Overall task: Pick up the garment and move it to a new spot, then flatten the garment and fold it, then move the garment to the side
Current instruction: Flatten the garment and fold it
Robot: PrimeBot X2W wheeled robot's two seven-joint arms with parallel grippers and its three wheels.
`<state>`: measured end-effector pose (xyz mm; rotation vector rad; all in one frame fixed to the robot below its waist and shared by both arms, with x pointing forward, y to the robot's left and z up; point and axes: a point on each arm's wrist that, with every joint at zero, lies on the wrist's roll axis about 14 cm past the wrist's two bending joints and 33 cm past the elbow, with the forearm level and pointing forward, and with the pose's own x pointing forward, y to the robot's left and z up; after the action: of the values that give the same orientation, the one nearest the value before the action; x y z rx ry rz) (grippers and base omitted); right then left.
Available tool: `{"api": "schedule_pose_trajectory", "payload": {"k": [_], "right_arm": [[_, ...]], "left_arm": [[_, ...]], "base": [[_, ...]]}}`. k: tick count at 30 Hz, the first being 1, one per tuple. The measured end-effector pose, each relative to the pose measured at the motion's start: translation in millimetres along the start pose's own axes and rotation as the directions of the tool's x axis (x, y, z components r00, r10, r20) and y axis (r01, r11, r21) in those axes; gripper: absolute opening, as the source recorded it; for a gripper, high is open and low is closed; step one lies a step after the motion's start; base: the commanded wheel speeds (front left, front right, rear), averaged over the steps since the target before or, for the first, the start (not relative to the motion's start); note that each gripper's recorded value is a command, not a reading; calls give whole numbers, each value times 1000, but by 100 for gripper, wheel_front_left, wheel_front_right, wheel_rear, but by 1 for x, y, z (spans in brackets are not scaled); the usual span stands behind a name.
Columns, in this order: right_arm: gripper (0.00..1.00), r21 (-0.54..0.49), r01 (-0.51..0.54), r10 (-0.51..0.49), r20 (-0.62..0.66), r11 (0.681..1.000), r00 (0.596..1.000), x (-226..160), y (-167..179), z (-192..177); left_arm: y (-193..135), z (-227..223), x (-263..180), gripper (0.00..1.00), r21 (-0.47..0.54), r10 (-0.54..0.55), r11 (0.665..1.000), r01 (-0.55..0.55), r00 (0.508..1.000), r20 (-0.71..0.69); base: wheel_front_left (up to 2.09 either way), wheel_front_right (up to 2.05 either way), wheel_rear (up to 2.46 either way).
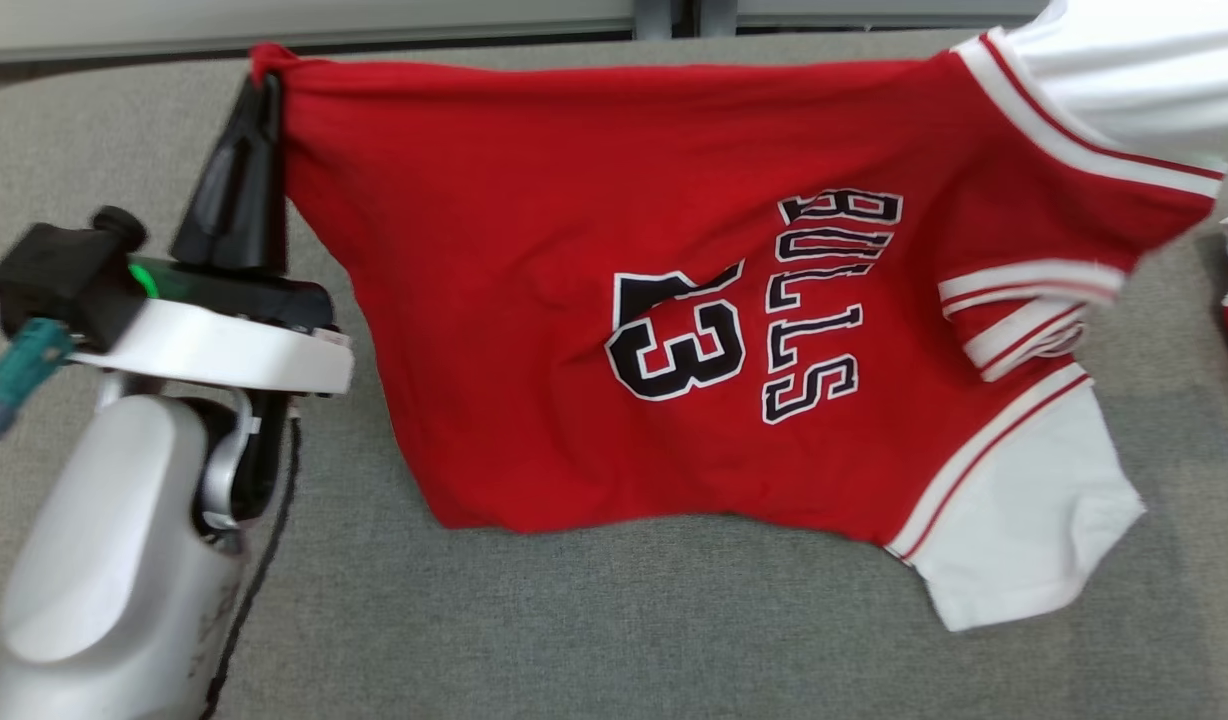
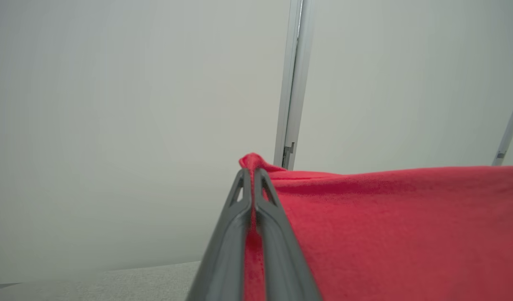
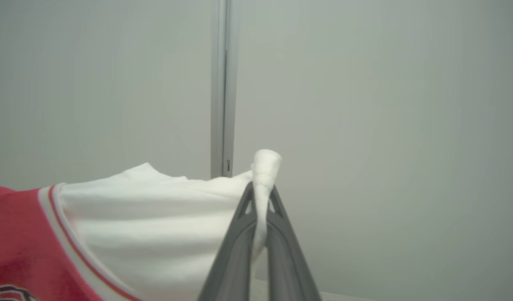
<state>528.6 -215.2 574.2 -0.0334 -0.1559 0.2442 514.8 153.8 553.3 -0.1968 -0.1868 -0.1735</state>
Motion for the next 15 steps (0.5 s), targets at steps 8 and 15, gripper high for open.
{"api": "schedule_pose_trajectory", "payload": {"k": [8,15], "right_arm": [[0,-106,53,-22,273,993,962,-27,0,124],[0,-139,119,-54,398,983,916,-50,1,193]], "left_arm": [[-23,117,-13,0,64,-55,997,41,969,239],[-44,185,-30,0,114,-117,990,82,928,355]], "base": [[0,0,0],[0,0,0]]}}
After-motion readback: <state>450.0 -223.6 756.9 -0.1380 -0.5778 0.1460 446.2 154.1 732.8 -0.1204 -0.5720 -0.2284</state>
